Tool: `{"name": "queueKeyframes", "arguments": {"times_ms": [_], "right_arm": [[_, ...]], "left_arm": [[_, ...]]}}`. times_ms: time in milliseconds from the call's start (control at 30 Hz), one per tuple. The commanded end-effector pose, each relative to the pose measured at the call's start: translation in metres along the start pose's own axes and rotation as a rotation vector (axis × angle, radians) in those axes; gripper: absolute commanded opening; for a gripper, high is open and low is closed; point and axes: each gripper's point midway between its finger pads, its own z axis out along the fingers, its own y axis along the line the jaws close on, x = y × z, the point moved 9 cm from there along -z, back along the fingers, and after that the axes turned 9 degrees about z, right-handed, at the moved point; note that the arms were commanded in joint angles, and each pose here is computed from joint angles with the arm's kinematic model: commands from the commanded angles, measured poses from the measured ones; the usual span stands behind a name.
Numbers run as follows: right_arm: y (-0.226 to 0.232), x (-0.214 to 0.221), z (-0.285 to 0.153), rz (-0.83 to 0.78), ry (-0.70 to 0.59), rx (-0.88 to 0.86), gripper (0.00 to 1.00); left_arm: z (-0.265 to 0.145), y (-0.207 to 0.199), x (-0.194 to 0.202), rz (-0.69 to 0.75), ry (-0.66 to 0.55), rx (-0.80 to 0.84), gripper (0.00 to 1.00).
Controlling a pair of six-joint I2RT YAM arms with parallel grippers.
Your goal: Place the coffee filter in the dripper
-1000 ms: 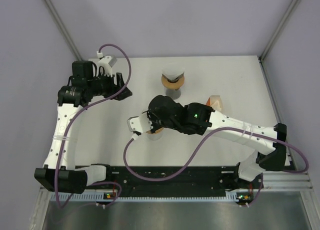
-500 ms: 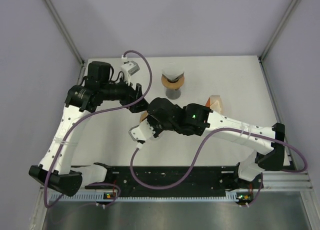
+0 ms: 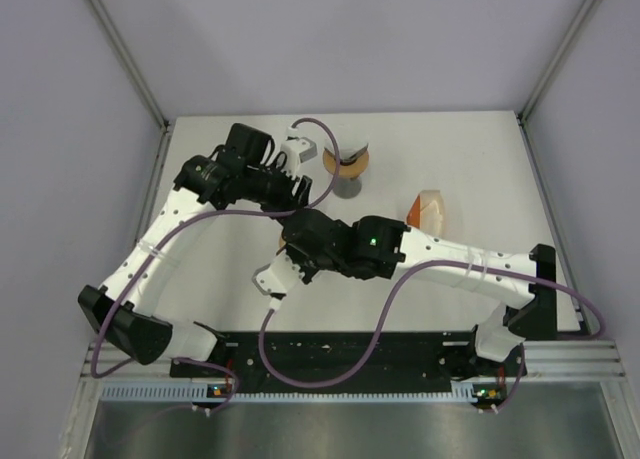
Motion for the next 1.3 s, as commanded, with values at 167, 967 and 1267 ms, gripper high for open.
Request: {"name": "queueKeyframes", "arguments": {"times_ms": [167, 967, 1267], "right_arm": [[-0.002, -0.001, -0.004, 0.002, 0.022, 0.029, 0.0], [0.016, -0.003, -0.019, 0.243, -0.203, 0.07, 0.25], [0.004, -0.002, -0.05, 0.556, -0.549, 0.114, 0.58]], "left_arm": [[-0.021, 0.007, -0.001, 0.101, 0.016, -0.213, 0.36], [-0.017, 0.005, 0.019, 0.076, -0.015, -0.18, 0.0], [-0.015, 0.004, 0.021, 0.061, -0.043, -0.143, 0.0]]}}
